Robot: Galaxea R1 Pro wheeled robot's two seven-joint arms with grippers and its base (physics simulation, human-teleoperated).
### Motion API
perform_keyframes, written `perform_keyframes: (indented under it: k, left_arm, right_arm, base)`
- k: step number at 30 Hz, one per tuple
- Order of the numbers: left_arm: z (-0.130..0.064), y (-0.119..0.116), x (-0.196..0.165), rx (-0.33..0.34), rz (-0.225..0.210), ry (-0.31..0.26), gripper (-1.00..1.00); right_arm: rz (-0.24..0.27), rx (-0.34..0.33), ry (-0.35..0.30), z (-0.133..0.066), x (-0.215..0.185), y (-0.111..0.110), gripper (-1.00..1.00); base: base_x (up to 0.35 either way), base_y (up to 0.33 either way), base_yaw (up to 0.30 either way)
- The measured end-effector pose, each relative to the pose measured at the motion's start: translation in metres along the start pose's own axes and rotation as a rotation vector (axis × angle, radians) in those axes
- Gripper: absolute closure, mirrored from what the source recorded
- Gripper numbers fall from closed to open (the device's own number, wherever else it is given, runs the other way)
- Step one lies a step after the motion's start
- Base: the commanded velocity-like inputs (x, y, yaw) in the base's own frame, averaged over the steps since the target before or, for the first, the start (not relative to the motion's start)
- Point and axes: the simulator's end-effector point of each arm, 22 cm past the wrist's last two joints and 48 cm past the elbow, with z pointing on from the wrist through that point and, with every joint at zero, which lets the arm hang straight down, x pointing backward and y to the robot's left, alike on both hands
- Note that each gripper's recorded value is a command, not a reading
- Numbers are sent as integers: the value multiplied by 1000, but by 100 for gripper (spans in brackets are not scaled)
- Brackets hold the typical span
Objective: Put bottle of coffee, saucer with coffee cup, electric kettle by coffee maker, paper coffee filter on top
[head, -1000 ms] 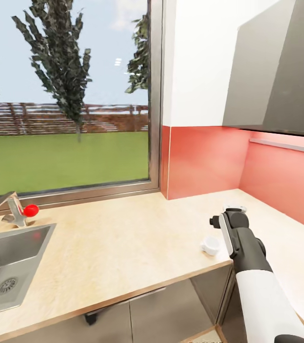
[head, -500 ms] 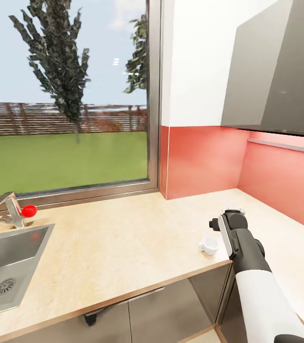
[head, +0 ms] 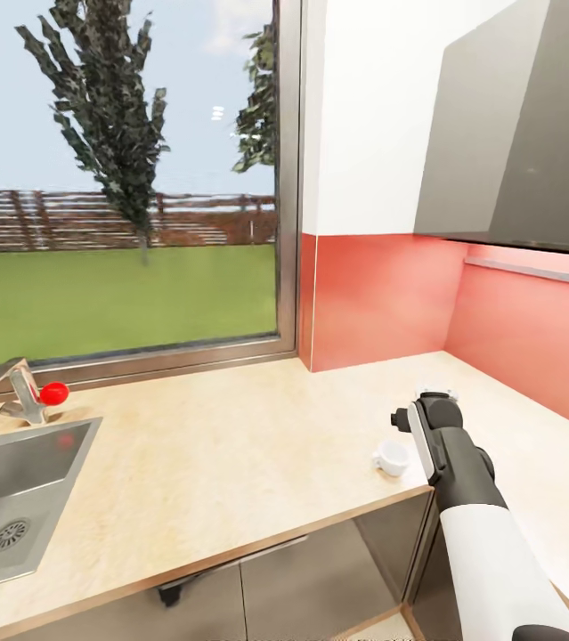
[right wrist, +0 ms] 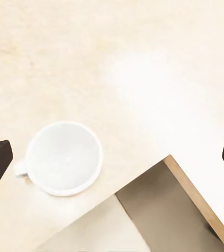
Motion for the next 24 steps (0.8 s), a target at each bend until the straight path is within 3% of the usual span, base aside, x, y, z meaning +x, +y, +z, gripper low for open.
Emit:
perform_keyframes:
  k: [24]
  left_arm:
    - [0,-1,14,3,8,36,-100]
  right_arm:
    - [-7,15,37,19,15,-4,-100]
  base:
    - [0,0,0]
